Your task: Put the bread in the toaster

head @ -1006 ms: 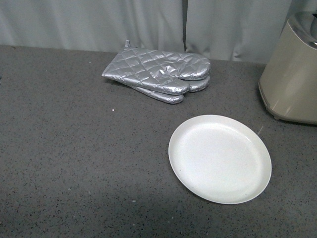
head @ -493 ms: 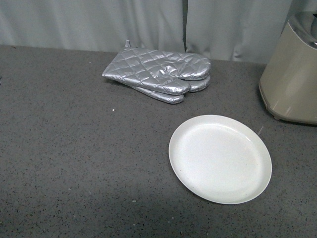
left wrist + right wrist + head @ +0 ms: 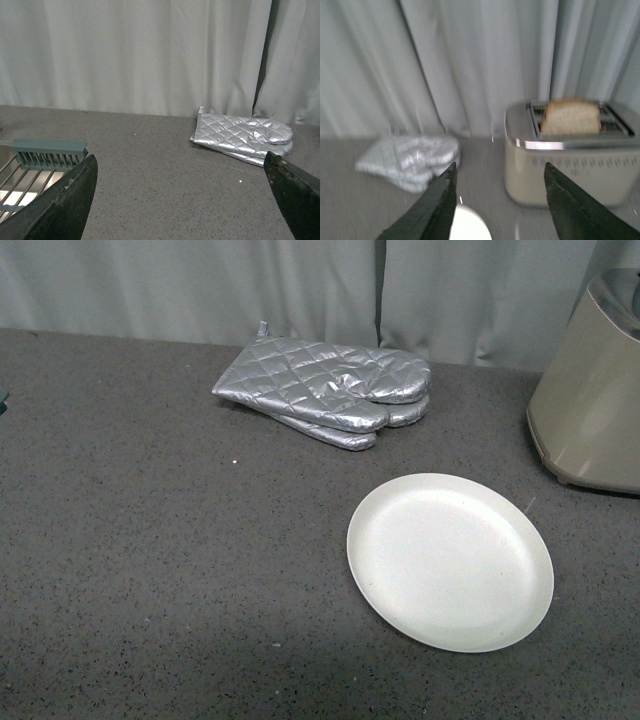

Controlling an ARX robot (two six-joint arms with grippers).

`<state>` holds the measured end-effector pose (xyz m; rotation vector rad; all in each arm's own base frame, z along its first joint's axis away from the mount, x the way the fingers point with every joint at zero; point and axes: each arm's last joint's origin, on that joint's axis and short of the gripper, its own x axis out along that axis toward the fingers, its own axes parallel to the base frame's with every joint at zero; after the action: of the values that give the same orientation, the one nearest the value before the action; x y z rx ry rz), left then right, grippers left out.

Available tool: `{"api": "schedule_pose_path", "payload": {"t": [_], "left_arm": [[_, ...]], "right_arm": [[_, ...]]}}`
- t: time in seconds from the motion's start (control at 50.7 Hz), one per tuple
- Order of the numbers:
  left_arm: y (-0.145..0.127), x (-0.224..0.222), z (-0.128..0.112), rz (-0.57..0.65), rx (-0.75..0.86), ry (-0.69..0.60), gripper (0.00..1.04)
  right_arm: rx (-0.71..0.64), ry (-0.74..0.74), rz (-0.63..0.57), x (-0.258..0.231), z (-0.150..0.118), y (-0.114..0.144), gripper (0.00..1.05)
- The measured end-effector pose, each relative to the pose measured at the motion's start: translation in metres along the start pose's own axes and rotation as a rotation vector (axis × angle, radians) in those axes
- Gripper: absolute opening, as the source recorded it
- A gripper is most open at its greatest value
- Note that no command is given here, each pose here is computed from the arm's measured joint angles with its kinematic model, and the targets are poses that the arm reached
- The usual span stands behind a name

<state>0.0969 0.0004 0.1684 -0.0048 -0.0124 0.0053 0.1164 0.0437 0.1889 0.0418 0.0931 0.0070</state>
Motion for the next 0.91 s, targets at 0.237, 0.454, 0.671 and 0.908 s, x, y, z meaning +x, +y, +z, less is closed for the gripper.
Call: {"api": "schedule_pose_path", "payload": {"t": [0.237,0.454,0.671,0.908], "left_arm": [[0.000,0.000,0.000,-0.005,0.001,-0.001,0.98],[0.000,0.000,0.000,-0.001,0.000,-0.001,0.98],[0.000,0.000,0.000,-0.004,0.001,-0.001,0.98],[0.000,0.000,0.000,-0.003,0.001,-0.002,0.98]], "right_arm": [[-0.032,-0.091,0.038,-0.017,-0.024,-0.036,0.00],[-0.038,-0.094,0.000,-0.017,-0.024,-0.044,0.01],[-0.039,-0.094,-0.005,-0.017,-0.024,-0.044,0.22],[-0.039,-0.094,-0.006,-0.017,-0.024,-0.044,0.66]]}}
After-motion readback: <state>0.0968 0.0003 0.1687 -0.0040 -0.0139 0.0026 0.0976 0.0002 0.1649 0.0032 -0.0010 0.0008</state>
